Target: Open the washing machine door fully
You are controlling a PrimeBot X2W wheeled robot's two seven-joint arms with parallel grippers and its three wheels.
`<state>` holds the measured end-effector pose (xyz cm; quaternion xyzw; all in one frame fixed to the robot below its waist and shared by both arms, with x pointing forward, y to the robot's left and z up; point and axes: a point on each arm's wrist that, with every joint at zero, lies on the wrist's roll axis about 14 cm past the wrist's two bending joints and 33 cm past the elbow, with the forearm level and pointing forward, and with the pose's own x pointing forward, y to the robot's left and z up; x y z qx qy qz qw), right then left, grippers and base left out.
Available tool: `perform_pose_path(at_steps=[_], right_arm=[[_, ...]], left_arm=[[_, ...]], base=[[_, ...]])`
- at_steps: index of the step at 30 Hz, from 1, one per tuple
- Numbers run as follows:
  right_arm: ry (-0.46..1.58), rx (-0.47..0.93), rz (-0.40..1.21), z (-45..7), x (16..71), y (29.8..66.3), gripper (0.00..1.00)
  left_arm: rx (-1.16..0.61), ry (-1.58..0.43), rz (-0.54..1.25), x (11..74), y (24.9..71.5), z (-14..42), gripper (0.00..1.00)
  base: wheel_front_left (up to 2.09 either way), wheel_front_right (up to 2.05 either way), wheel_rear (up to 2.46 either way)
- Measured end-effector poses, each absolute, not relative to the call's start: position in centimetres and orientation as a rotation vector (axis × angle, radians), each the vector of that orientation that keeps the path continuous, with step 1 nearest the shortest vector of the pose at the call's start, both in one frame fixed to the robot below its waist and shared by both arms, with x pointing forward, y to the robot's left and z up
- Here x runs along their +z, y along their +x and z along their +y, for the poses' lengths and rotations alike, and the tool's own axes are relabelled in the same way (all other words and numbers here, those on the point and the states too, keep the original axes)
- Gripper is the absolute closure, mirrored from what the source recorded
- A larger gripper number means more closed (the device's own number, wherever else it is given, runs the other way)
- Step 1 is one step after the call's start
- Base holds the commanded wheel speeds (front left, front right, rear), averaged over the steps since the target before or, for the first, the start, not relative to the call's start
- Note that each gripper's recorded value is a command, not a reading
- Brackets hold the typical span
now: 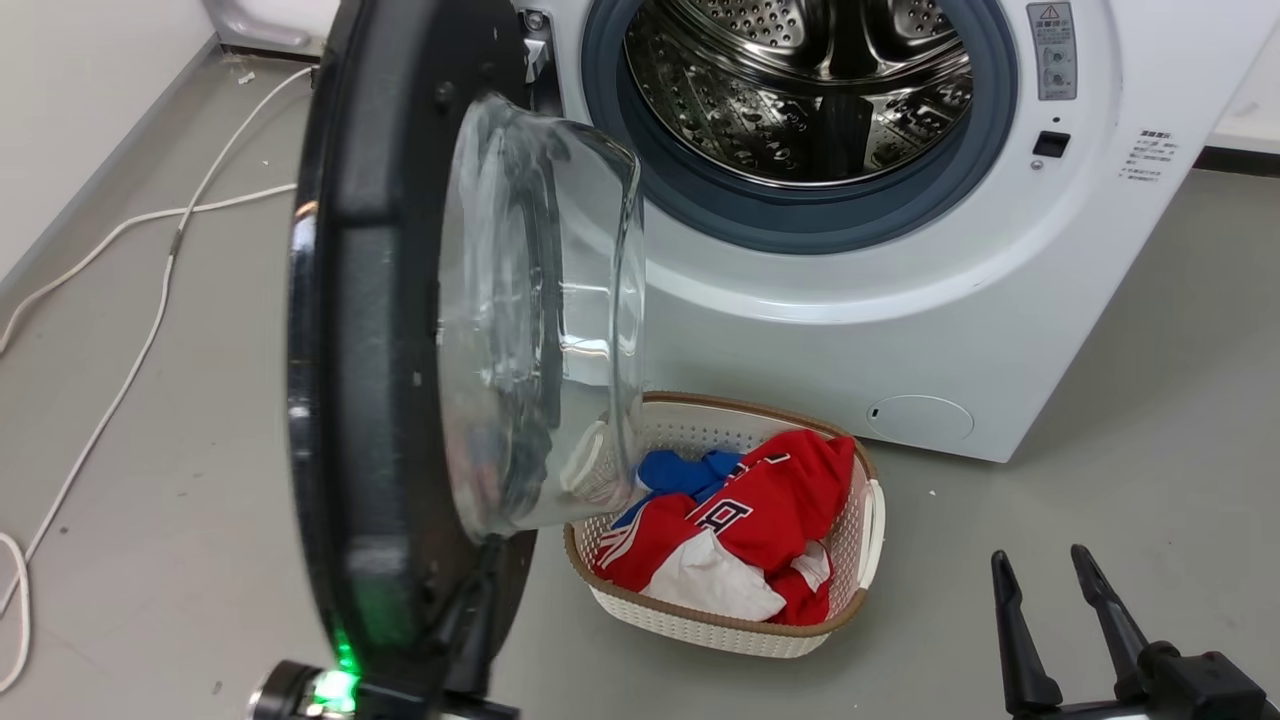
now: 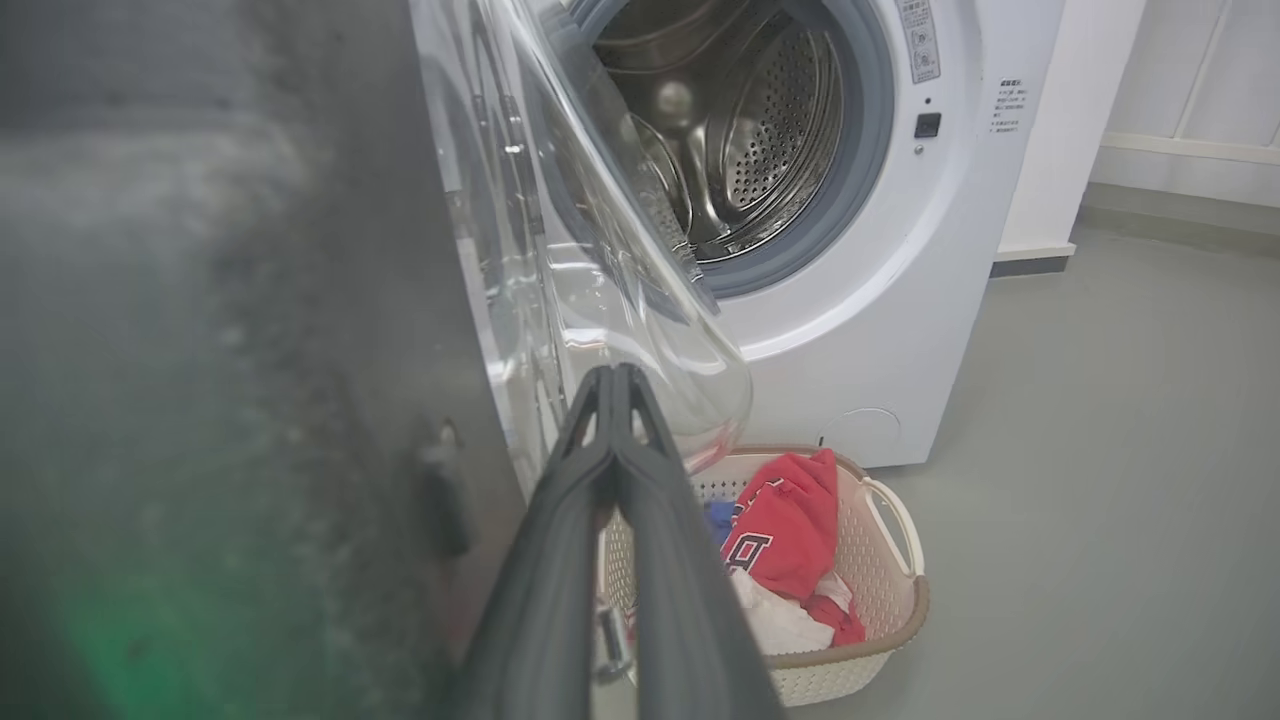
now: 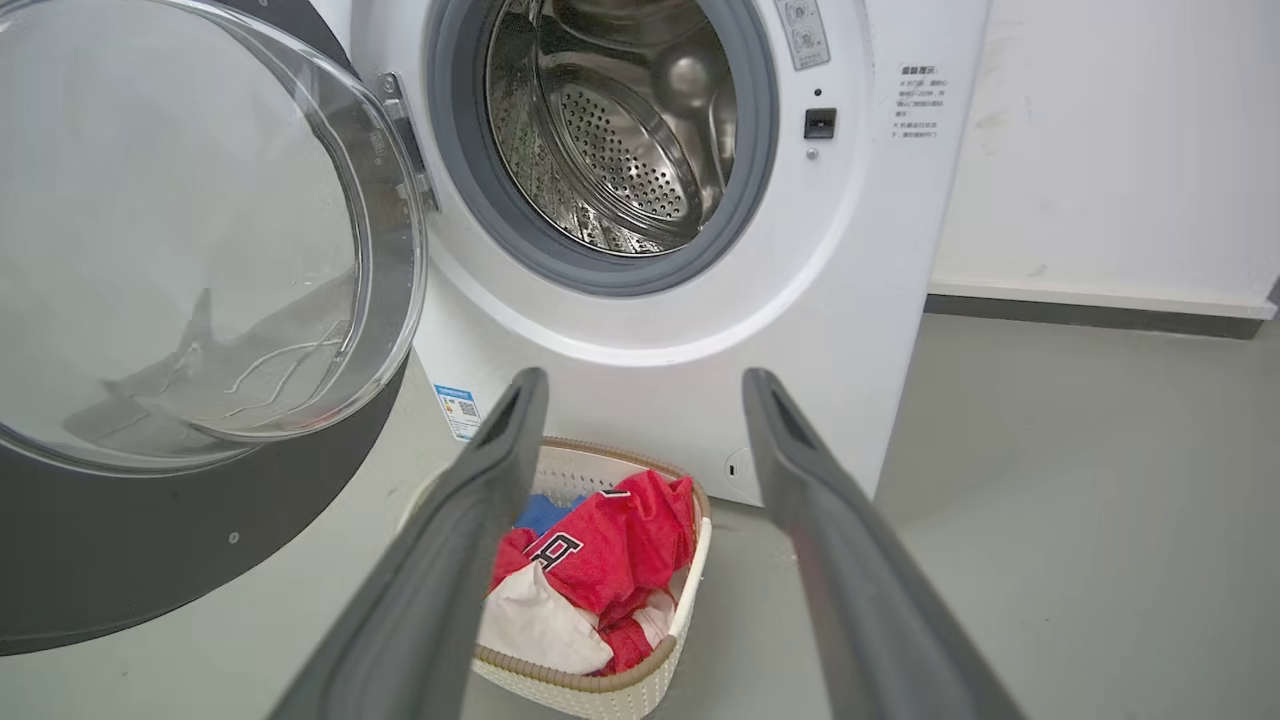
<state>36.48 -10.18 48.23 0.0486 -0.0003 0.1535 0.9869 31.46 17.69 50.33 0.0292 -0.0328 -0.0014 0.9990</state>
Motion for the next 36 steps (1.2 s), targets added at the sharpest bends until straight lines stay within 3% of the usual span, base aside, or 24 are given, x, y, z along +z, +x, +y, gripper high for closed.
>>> perform_pose_path(at_steps=[15, 36], right_arm=[[0.091, 0.304, 0.036, -10.3, 47.0, 36.6, 0.0], [0.057, 0.265, 0.078, -11.6, 45.2, 37.9, 0.0]], left_arm=[[0.337, 0.151, -0.008, 49.7, 30.0, 30.1, 1.0], [0.624, 0.157, -0.03, 51.4, 32.0, 40.7, 1.0]], base=[[0.0, 0.0, 0.0], [0.0, 0.0, 0.0]])
